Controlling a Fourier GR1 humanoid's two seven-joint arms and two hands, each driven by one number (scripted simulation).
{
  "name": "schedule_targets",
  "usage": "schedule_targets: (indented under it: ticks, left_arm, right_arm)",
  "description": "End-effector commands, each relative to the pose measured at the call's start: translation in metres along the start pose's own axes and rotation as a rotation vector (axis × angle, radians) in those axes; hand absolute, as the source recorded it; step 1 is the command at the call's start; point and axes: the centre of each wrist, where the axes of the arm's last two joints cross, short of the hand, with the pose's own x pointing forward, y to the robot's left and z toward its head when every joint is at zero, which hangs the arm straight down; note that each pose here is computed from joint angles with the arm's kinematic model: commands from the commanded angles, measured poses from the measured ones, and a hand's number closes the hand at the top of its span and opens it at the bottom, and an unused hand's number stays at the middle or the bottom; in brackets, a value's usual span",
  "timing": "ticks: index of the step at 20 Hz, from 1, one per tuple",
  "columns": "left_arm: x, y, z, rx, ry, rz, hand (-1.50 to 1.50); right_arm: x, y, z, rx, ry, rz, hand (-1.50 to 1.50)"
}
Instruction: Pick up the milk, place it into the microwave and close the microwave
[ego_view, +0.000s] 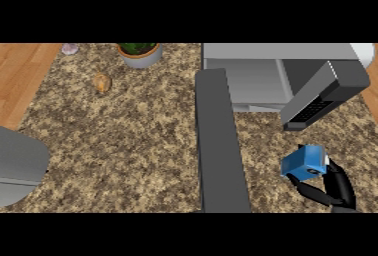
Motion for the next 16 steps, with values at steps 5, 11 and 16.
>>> schedule_targets:
  ticks: [5,11,16]
  left_arm:
    - [-0.002,-0.009,-0.008,0.013,0.001,-0.005,-1.50]
    - [0.006,0.001,0.007,-0.014,0.018,-0.001,-1.50]
    - [0.008,0.015,-0.001,-0.004,-0.019,0.002,-1.50]
  right_arm:
    - [0.000,0.020,-0.011,0.037,-0.177,0.078,1.50]
    - [0.003,0.029,-0.038,0.032,-0.187,0.002,1.50]
    - [0.001,0.043,-0.064,-0.001,-0.185,-0.003,1.50]
